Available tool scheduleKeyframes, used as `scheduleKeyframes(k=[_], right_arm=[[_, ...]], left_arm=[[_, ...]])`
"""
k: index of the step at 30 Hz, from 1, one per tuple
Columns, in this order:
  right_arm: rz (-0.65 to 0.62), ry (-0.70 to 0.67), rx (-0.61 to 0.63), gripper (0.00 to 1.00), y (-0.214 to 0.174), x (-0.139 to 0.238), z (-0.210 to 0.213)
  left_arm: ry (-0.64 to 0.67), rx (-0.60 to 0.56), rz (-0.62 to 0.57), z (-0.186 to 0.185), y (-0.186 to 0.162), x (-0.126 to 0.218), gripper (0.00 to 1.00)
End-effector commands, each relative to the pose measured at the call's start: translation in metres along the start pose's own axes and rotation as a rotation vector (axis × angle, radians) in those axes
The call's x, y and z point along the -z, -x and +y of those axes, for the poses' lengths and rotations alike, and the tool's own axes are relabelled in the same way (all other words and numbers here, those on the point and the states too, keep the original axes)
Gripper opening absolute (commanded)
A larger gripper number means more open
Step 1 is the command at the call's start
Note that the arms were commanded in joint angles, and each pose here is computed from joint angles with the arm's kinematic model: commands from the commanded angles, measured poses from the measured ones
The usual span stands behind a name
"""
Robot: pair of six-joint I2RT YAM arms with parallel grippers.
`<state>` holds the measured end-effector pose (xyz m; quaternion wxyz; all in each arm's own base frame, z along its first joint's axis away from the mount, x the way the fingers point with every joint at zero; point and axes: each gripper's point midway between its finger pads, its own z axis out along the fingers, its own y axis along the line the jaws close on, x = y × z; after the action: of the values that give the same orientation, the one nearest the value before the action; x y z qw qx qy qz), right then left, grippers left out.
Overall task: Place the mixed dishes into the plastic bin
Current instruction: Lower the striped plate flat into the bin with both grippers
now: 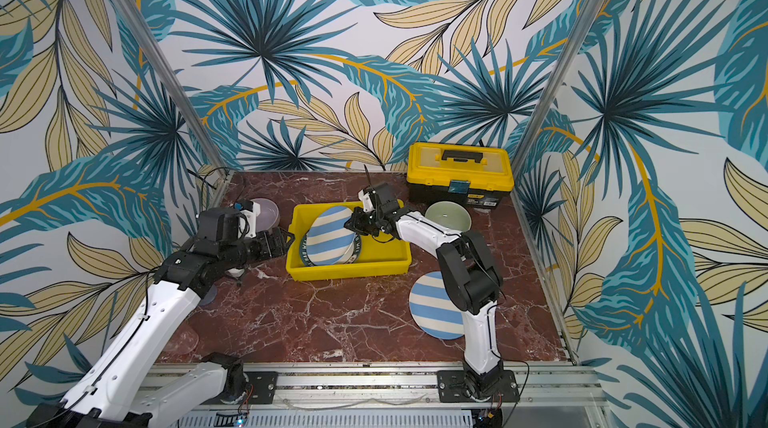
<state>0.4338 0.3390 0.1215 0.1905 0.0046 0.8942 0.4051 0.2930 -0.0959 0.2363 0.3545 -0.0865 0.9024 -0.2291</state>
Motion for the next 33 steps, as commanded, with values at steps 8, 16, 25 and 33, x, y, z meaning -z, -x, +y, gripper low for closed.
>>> scheduleKeyframes(k=[8, 16, 25, 33], right_arm=[[0.051, -0.019, -0.007, 0.26, -0.016, -0.014, -0.017], [0.084, -0.263, 0.028, 0.40, -0.025, 0.002, -0.056], [0.092, -0.367, 0.041, 0.47, -0.026, -0.003, -0.067], [0.121, -0.412, 0.058, 0.52, -0.032, -0.013, -0.068]], left_arm=[[0.008, 0.003, 0.000, 0.004, -0.001, 0.000, 0.94], [0.004, 0.009, 0.007, 0.004, -0.001, -0.004, 0.94], [-0.004, 0.011, 0.015, 0.003, -0.003, -0.007, 0.94], [-0.005, 0.006, 0.018, 0.004, -0.004, -0.007, 0.94]])
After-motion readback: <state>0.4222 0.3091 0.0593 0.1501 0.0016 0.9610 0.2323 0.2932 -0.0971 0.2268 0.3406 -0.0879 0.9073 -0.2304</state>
